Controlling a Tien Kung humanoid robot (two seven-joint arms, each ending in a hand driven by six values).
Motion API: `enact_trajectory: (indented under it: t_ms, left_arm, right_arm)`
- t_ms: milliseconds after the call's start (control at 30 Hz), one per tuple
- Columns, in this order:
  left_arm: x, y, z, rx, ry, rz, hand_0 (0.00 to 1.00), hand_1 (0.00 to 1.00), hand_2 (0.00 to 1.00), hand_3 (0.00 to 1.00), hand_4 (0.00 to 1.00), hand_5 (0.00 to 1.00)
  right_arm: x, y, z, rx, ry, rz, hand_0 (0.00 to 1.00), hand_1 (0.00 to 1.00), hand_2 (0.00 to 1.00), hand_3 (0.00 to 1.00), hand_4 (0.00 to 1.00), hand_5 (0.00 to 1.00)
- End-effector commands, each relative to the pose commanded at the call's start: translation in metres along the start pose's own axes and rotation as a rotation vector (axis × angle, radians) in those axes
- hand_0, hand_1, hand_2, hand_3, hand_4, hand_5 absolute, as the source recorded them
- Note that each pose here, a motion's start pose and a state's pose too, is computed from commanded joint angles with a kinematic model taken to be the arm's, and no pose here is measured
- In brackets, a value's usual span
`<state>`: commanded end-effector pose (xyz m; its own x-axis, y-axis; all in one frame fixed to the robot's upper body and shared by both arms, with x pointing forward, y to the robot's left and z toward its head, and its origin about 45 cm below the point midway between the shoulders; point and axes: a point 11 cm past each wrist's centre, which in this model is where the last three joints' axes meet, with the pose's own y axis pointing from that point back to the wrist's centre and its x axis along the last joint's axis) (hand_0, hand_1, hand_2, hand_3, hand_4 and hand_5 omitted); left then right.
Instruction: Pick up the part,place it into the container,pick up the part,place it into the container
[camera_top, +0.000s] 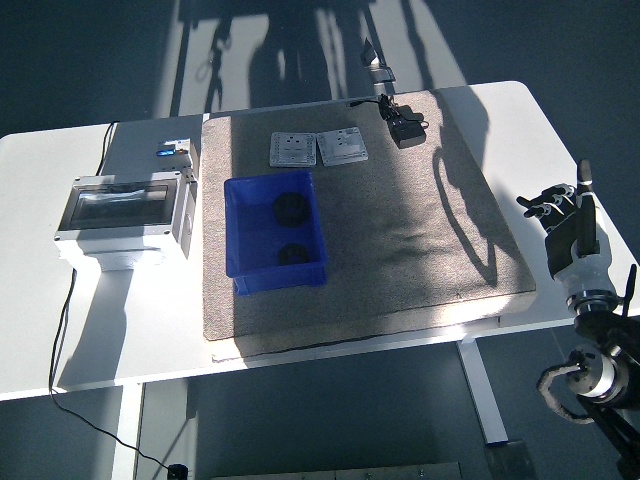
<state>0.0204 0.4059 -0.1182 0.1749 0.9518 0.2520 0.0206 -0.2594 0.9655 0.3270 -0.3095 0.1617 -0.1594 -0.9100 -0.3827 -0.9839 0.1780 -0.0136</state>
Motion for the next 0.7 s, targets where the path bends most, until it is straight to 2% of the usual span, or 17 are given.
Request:
enact_trajectory:
  t_ms: [33, 67, 333, 667, 700]
  left_arm:
    - [0.001, 0.000, 0.000, 0.000, 0.000, 0.002, 0.695, 0.687, 0.641, 0.393, 0.851, 0.998]
    - [0.002, 0.000, -0.001, 0.001, -0.001, 0.003, 0.696, 0.689, 0.644, 0.397, 0.860, 0.998]
    - [0.010, 0.000, -0.002, 0.004, -0.008, 0.012, 0.698, 0.691, 0.648, 0.395, 0.861, 0.998]
    - [0.012, 0.001, 0.003, -0.015, 0.024, 0.018, 0.698, 0.691, 0.647, 0.373, 0.864, 0.998]
    - [0.012, 0.001, 0.003, -0.016, 0.028, 0.019, 0.696, 0.688, 0.645, 0.330, 0.870, 0.998]
  right_arm:
    - [0.002, 0.000, -0.001, 0.008, -0.003, 0.014, 0.437, 0.122, 0.192, 0.219, 0.998, 0.835]
    - [0.004, 0.000, -0.002, 0.014, -0.005, 0.025, 0.328, 0.079, 0.170, 0.195, 0.998, 0.848]
    - [0.011, 0.000, -0.007, 0.045, -0.006, 0.071, 0.311, 0.069, 0.163, 0.199, 0.998, 0.836]
    - [-0.022, 0.003, -0.008, 0.030, 0.082, -0.042, 0.306, 0.066, 0.157, 0.191, 0.968, 0.819]
    - [-0.025, 0.003, -0.007, 0.027, 0.093, -0.052, 0.281, 0.064, 0.145, 0.167, 0.815, 0.759]
